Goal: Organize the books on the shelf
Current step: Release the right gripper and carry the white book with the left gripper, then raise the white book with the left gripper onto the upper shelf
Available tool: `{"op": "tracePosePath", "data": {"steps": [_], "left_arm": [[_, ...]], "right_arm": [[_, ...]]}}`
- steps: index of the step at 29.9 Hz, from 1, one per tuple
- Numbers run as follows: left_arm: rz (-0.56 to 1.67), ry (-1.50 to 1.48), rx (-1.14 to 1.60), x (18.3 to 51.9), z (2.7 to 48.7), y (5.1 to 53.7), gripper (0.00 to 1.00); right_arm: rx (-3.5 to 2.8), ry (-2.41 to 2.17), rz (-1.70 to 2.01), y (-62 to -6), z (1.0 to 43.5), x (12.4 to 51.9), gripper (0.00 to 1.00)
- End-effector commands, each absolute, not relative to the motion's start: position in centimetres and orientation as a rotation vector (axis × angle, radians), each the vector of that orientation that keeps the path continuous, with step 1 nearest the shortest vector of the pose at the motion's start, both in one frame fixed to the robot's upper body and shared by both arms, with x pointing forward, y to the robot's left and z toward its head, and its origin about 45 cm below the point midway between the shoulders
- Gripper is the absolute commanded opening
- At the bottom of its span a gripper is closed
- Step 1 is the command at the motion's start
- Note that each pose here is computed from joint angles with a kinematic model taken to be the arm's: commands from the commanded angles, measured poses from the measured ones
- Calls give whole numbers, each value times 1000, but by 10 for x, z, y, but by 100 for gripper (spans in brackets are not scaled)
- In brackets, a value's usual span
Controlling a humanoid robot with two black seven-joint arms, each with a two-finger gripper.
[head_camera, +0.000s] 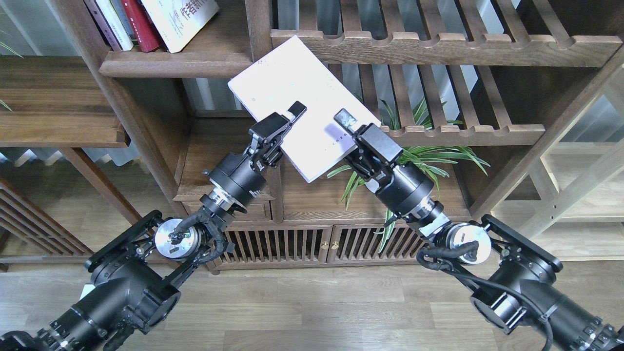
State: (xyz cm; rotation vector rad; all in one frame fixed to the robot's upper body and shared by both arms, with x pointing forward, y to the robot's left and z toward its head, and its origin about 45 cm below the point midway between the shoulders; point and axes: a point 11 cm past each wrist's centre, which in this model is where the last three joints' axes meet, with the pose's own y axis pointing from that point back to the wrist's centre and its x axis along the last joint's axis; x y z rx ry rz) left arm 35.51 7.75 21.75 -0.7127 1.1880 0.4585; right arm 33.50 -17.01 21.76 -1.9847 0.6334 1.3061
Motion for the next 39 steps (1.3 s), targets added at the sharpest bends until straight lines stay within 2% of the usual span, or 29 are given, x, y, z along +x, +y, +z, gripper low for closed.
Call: {"op": "tracePosePath", "data": {"steps": [1, 8, 12, 20, 27, 39], "left_arm": [[447, 1183, -690, 350, 216, 73, 1], [451, 1151, -658, 341, 211, 73, 0], [405, 1127, -656, 323, 218, 68, 0], [471, 941, -502, 322, 223, 122, 1], [526, 829, -428, 303, 232, 171, 1], [596, 620, -361, 295, 280, 232, 1]], "right_arm": [[-1961, 657, 1261, -183, 225, 342, 87], [-1932, 685, 1214, -197, 231, 351, 88], [-1926, 704, 1216, -201, 228, 353, 88], [-1901, 746, 1188, -214, 228, 361, 89], [-1863, 751, 1103, -228, 249, 382, 89], [-1922, 786, 1078, -233, 249, 387, 89]]}}
